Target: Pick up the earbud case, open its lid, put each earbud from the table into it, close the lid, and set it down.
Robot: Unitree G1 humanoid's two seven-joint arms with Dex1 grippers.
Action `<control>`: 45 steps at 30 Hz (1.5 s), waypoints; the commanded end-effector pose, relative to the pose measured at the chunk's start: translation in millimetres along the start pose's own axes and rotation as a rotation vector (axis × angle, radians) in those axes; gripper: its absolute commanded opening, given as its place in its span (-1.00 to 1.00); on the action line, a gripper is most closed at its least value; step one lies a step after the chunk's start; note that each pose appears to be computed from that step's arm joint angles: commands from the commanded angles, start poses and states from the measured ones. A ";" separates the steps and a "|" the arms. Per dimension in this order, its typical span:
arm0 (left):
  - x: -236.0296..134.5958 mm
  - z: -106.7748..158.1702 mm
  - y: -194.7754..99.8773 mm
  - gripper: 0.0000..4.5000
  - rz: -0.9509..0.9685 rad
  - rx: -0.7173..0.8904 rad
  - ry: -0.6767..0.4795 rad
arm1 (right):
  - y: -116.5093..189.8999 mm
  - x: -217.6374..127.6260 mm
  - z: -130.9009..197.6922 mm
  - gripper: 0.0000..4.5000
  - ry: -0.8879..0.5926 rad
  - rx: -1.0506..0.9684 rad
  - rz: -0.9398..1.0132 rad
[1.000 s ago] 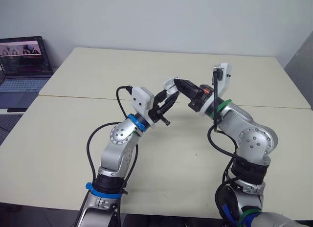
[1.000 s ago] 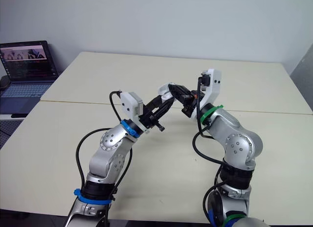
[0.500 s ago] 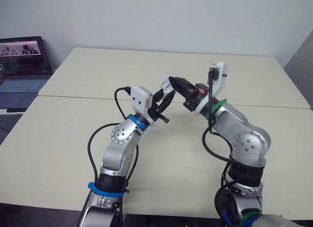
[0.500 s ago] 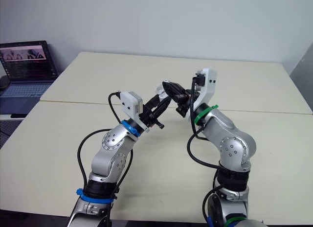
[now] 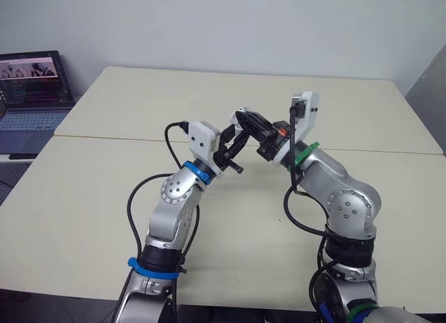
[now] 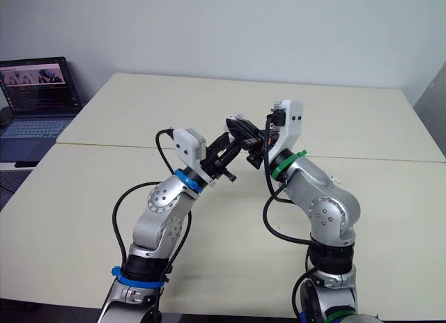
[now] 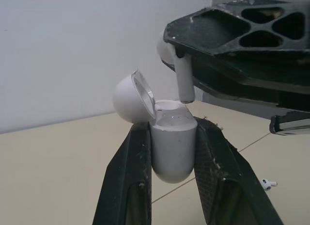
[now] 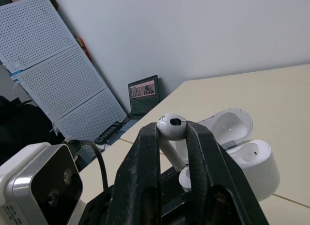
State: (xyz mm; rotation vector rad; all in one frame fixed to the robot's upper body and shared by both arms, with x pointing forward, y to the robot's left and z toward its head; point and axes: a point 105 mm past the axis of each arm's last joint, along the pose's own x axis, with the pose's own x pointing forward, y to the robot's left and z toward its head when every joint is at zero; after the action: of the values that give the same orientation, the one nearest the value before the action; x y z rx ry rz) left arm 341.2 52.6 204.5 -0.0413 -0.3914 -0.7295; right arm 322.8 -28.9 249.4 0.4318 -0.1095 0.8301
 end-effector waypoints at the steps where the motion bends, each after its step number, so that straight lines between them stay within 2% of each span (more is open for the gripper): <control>1: 6.4 18.5 -6.7 -0.65 -0.023 0.025 -0.070 | 4.5 1.3 4.8 -0.83 -0.032 -0.023 0.008; 13: 7.9 23.4 -11.2 -0.65 -0.041 0.009 -0.087 | -7.0 -0.2 -4.2 -0.83 -0.026 -0.037 -0.049; 32: 8.8 26.0 -11.3 -0.65 -0.048 0.010 -0.089 | -8.0 -3.7 -22.3 -0.83 0.028 -0.023 -0.062; 33: 8.9 26.1 -11.3 -0.65 -0.048 0.010 -0.090 | -8.6 -4.0 -22.5 -0.51 0.028 -0.022 -0.064; 38: 9.6 26.3 -11.7 -0.65 -0.045 0.008 -0.091 | -9.0 -4.3 -22.4 0.21 0.030 -0.028 -0.065; 45: 7.2 22.7 -9.0 -0.65 -0.043 0.009 -0.077 | -16.7 -12.0 -6.5 0.21 -0.020 -0.058 -0.064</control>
State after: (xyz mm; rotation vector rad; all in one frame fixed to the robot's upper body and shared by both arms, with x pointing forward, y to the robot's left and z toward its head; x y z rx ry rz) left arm 341.9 48.0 198.8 -0.0510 -0.3505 -0.7439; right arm 325.1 -33.8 232.5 0.3870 -0.1178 0.7787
